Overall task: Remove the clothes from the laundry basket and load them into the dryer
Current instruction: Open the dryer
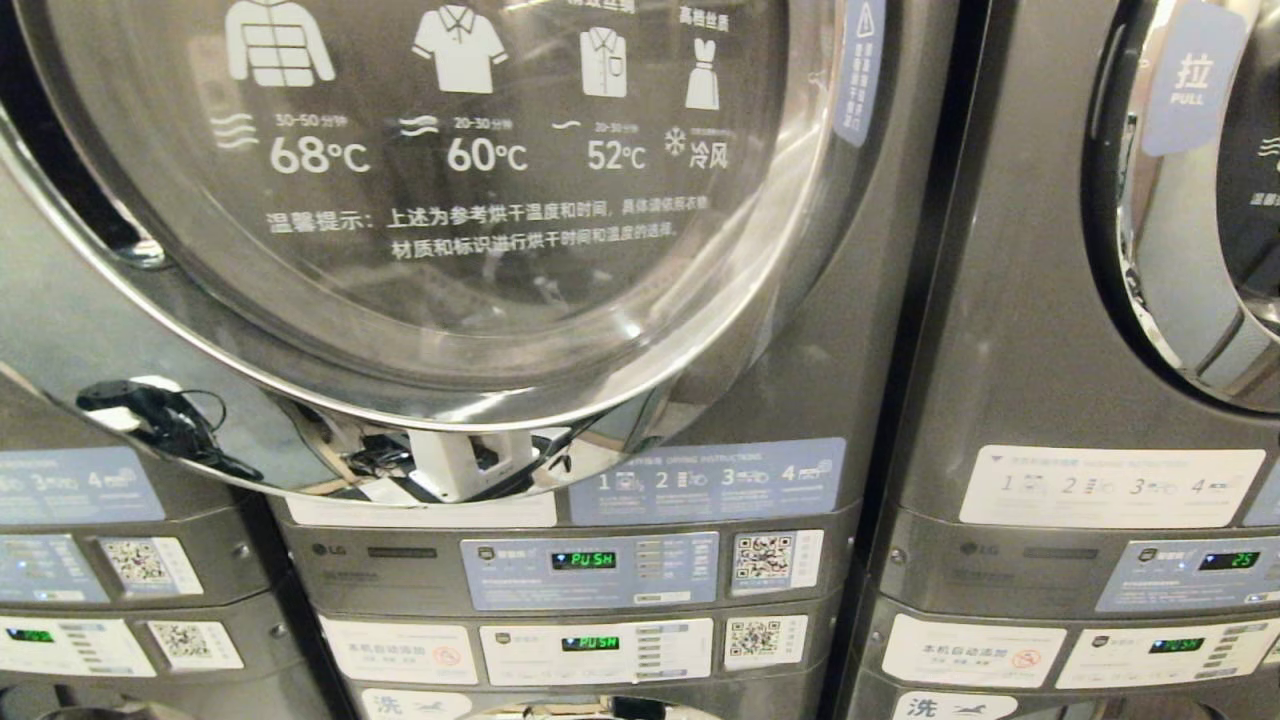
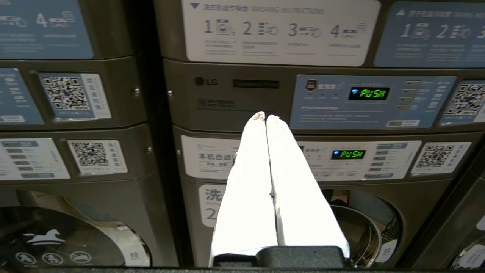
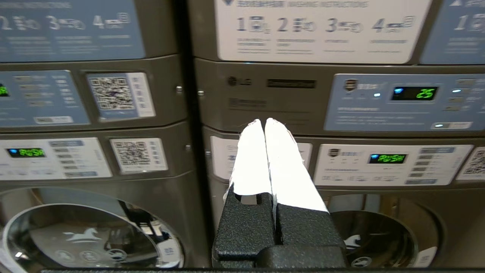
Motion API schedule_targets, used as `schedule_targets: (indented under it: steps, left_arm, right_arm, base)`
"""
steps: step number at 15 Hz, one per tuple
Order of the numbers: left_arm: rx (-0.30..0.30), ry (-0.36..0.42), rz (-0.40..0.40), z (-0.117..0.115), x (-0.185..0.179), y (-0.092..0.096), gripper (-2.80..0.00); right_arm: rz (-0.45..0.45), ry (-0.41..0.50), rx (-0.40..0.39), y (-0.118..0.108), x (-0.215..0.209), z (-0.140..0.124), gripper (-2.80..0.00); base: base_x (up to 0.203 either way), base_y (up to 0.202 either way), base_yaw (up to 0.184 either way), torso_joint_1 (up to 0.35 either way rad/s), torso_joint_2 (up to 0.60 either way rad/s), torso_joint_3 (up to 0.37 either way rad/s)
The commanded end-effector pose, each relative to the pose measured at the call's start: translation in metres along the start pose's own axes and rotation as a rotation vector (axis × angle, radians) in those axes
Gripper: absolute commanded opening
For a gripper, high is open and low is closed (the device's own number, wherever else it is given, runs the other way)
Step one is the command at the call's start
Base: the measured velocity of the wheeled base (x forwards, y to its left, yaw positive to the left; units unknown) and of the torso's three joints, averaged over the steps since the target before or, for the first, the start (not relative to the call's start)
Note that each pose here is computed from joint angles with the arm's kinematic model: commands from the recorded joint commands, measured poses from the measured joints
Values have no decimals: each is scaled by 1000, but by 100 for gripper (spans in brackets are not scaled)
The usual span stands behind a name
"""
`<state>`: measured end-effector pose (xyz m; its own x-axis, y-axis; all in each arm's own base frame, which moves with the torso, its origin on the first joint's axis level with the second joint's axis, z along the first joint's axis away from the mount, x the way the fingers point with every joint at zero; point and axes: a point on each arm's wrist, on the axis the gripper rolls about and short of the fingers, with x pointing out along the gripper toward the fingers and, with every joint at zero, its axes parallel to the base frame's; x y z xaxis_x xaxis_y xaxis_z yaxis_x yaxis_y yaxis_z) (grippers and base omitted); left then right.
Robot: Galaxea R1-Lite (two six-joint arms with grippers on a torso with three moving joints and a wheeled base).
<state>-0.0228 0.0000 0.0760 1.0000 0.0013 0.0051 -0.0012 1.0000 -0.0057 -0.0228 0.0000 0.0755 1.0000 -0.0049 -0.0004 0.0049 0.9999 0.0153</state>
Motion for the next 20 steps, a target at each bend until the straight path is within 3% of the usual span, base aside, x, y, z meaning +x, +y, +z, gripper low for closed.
schedule_targets:
  steps: [1, 7, 18, 20]
  left_arm:
    - [0, -1, -1, 0, 0, 0, -280]
    - [1, -1, -1, 0, 0, 0, -280]
    - [4, -1, -2, 0, 0, 0, -280]
    - [4, 0, -1, 0, 0, 0, -280]
  right_arm:
    - [0, 0, 0, 0, 0, 0, -280]
    - [0, 0, 0, 0, 0, 0, -280]
    - [0, 0, -2, 0, 0, 0, -280]
    - [0, 0, -1, 0, 0, 0, -280]
  base:
    - [0, -193, 0, 2, 0, 2]
    - [0, -169, 4, 2, 2, 1]
    - [0, 0, 0, 0, 0, 0]
    - [-165, 0, 1, 13, 20, 5]
